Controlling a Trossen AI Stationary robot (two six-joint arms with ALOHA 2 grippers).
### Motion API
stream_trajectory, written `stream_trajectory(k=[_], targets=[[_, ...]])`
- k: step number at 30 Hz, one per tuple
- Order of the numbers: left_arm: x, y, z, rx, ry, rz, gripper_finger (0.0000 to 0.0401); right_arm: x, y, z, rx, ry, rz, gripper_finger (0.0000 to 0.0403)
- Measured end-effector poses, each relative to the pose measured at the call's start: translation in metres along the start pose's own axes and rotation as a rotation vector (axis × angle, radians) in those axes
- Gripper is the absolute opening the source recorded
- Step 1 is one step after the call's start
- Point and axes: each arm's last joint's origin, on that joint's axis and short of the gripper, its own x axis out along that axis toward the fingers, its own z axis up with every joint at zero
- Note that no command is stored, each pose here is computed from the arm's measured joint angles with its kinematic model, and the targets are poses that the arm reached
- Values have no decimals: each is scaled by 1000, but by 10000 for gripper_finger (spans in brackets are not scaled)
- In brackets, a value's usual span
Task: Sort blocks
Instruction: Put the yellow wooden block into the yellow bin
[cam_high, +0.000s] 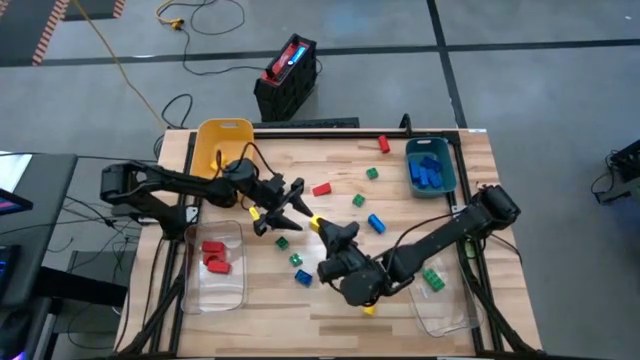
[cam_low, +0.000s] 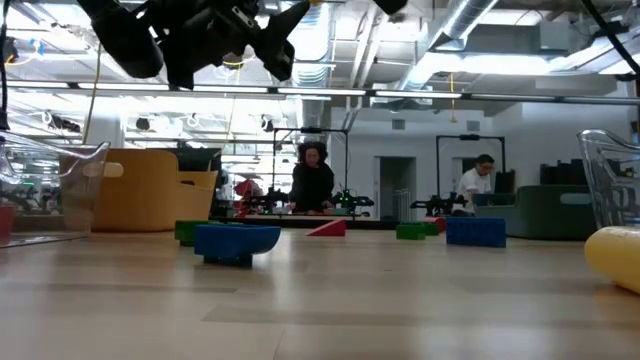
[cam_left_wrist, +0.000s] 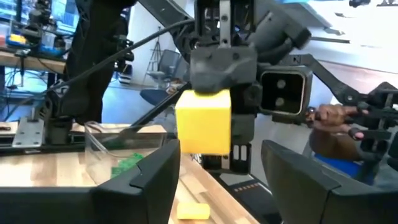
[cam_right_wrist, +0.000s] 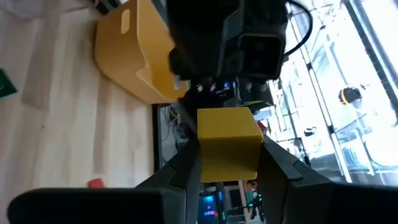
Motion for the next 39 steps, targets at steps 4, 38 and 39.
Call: stream_trajectory(k=[4,38,39], targets=[[1,0,2,5,-5,-1,227,2,-2,2,-29,-22,6,122],[15,-9,3,60,-24,43,127,15,-5,2,2,-58,40,191],[15,-9,3,60,-24,43,127,15,-6,2,13,-56,34,204]])
